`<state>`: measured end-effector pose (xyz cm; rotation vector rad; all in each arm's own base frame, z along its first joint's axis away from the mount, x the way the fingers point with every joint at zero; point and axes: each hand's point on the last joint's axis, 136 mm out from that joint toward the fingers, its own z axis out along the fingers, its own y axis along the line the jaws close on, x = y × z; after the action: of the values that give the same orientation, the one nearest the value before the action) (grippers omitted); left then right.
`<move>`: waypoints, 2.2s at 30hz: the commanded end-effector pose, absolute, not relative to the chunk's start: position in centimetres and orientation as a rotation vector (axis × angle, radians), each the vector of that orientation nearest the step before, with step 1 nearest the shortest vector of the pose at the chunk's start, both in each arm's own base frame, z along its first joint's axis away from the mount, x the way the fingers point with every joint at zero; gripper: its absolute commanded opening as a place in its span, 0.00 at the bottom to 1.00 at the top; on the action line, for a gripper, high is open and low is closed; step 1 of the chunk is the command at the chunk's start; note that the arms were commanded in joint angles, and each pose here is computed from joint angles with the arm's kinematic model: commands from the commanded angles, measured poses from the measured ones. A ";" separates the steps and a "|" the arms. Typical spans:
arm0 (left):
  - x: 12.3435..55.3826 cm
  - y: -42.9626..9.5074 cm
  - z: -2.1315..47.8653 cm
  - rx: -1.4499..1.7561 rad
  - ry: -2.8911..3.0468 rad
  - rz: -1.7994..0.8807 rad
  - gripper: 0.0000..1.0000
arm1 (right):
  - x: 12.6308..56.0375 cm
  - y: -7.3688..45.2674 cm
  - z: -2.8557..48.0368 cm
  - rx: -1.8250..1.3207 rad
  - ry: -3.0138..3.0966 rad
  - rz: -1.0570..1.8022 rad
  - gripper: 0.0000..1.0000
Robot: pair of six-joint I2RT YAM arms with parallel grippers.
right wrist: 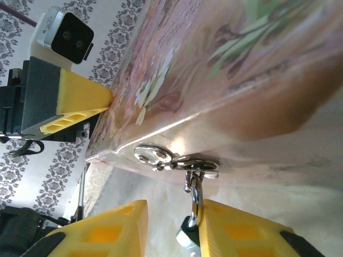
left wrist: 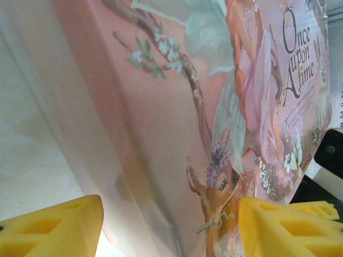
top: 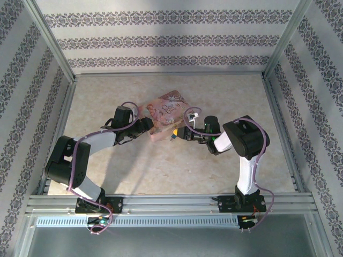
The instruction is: Unlock a padlock with a key
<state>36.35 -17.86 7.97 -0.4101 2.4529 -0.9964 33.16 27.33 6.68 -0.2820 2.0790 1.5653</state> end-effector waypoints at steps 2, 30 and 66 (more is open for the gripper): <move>34.1 -17.2 5.5 -0.466 2.564 -0.921 0.66 | 32.3 27.5 7.8 -0.339 2.038 1.608 0.28; 34.0 -17.1 5.3 -0.457 2.575 -0.900 0.66 | 34.2 26.7 6.3 -0.175 2.085 1.571 0.02; 33.2 -16.6 4.4 -0.475 2.584 -0.884 0.67 | 35.4 22.6 7.6 0.003 1.996 1.504 0.00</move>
<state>36.03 -17.57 7.77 -0.4082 2.4337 -0.9885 35.27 23.27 5.75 0.0523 2.0701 1.5258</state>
